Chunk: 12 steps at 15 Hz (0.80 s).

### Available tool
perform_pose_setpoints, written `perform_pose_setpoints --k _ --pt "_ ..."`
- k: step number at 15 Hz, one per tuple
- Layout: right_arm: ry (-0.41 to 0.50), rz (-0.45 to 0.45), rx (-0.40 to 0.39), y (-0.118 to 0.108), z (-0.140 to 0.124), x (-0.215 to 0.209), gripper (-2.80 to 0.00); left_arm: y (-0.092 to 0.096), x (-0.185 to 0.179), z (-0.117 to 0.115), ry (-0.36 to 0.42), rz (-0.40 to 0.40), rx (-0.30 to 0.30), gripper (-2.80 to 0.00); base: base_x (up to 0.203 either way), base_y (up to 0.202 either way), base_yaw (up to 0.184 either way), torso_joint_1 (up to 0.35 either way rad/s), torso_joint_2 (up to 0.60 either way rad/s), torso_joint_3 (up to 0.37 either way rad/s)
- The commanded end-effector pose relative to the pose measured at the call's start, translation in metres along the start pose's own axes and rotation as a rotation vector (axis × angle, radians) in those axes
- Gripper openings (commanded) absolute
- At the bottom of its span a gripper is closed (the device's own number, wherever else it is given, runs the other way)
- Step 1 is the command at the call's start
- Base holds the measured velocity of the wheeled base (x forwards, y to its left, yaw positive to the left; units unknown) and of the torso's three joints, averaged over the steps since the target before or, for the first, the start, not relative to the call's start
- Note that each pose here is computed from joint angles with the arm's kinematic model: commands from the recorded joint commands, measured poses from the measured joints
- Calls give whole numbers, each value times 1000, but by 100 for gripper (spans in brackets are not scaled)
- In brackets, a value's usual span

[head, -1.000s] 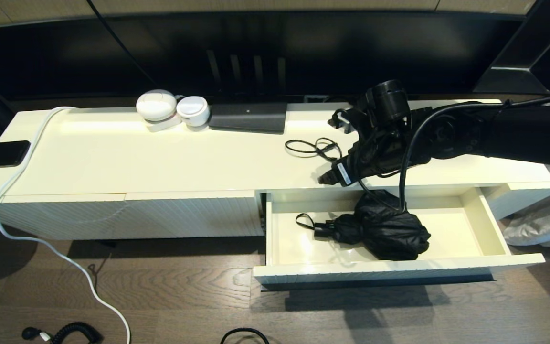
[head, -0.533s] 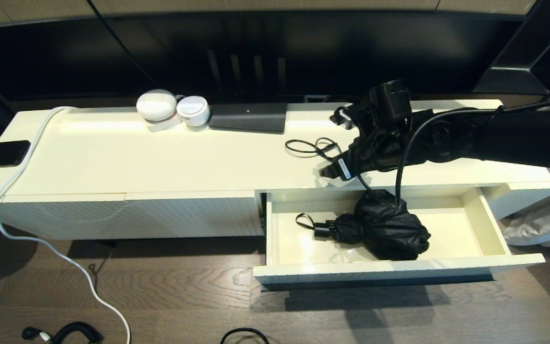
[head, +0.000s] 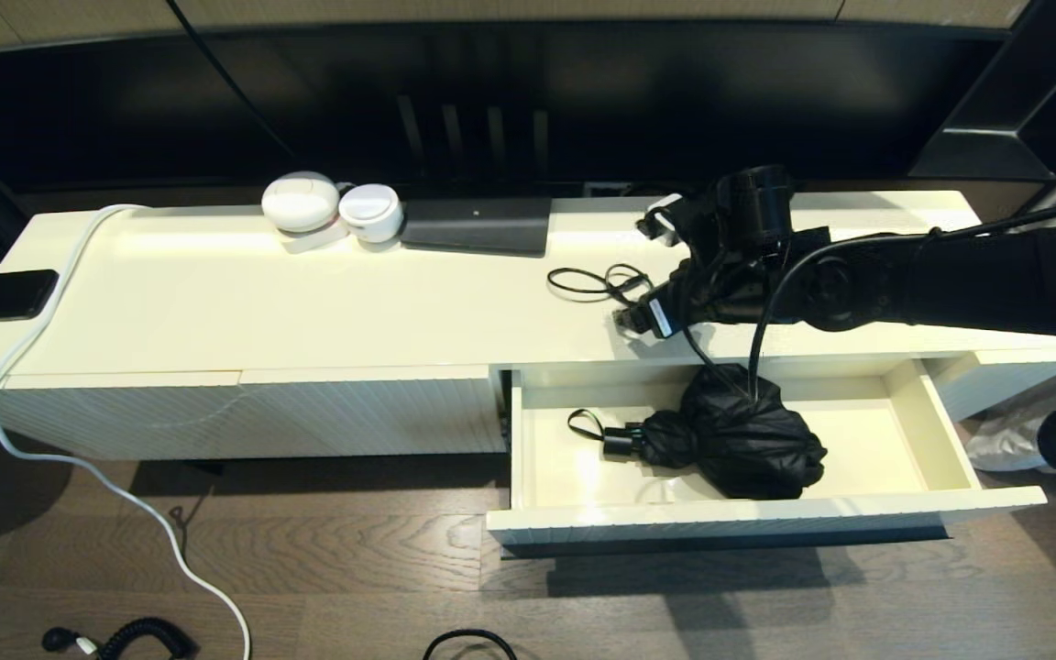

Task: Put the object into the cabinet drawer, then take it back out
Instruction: Put the data cable in the drawer

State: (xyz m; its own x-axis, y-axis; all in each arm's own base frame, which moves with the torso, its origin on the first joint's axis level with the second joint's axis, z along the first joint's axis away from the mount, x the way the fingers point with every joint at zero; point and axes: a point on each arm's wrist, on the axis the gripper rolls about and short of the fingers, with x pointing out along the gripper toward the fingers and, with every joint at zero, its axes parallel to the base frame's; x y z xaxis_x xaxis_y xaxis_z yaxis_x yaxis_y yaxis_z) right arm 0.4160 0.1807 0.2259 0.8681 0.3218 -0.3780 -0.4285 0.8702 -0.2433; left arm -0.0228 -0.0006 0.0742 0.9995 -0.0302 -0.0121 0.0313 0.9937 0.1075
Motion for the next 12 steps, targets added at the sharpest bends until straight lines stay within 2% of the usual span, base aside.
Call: perform_pose_setpoints --k 1,7,12 --pt "-10 -10 5 -4 -3 7 0 0 0 0 0 -1 1 -280 0 0 0 0 0 0" --pt "-36 -20 19 -9 -1 12 0 0 0 0 0 -1 1 -280 0 0 0 0 0 0" --pt "-32 -10 34 -4 -2 15 0 0 0 0 0 -1 1 -280 0 0 0 0 0 0"
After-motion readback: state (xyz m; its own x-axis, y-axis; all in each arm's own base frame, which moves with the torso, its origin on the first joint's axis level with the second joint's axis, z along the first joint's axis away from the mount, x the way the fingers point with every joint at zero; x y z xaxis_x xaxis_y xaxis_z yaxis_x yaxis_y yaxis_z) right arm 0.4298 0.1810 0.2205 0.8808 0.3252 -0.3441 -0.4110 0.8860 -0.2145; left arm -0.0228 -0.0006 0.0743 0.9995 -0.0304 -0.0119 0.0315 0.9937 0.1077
